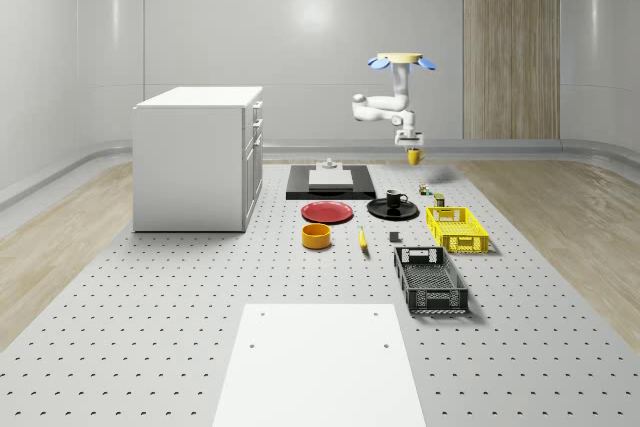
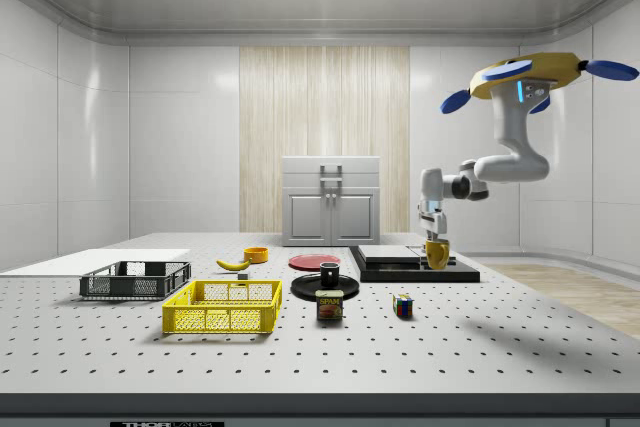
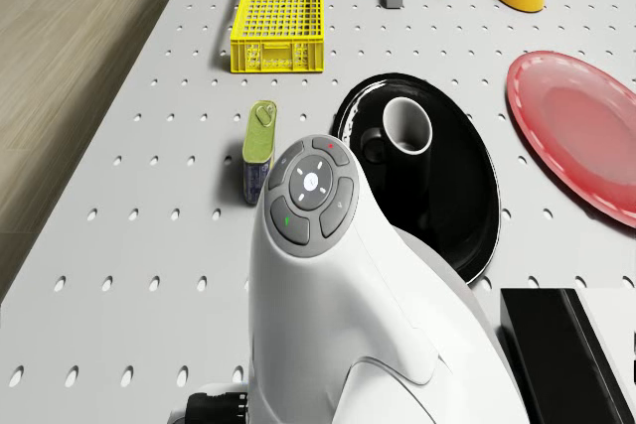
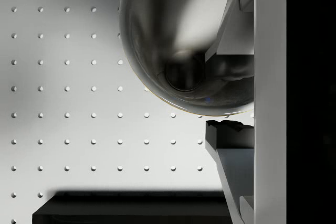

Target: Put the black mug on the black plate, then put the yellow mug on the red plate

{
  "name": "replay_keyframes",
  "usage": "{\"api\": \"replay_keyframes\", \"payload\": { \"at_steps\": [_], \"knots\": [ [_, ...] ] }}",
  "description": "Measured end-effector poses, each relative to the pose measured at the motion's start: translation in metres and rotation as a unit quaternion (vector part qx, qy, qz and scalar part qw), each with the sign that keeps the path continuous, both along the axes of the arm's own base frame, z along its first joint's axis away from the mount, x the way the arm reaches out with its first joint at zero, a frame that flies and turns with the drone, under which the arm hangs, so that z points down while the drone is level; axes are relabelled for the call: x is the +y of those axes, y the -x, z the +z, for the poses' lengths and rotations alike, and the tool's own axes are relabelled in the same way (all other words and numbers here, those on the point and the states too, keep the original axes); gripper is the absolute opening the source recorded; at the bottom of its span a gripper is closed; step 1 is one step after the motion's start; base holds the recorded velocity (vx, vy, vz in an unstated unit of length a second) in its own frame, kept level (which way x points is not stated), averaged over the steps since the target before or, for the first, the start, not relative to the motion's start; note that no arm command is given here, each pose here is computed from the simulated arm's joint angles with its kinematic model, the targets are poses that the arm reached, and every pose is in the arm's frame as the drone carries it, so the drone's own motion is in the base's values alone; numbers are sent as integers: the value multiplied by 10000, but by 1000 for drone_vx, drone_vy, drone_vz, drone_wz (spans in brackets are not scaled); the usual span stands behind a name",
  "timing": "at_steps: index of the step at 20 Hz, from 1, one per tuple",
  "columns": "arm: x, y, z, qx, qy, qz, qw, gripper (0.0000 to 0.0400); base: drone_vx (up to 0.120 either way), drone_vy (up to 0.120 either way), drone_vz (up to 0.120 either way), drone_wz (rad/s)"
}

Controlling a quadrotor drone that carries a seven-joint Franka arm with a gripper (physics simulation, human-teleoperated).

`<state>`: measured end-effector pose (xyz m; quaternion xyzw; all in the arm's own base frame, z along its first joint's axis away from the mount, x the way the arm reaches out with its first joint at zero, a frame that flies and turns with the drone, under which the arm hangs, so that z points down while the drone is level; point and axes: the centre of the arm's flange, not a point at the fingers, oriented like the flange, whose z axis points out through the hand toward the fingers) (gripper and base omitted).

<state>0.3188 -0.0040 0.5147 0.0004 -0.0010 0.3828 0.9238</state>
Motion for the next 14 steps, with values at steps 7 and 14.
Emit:
{"api": "replay_keyframes", "payload": {
  "at_steps": [7, 14],
  "knots": [
    [0, 0, 0, 0, 0, 0, 10000, 110, 120, -120, 0, 0],
    [0, 0, 0, 0, 0, 0, 10000, 110, 120, -120, 0, 0]
  ]
}}
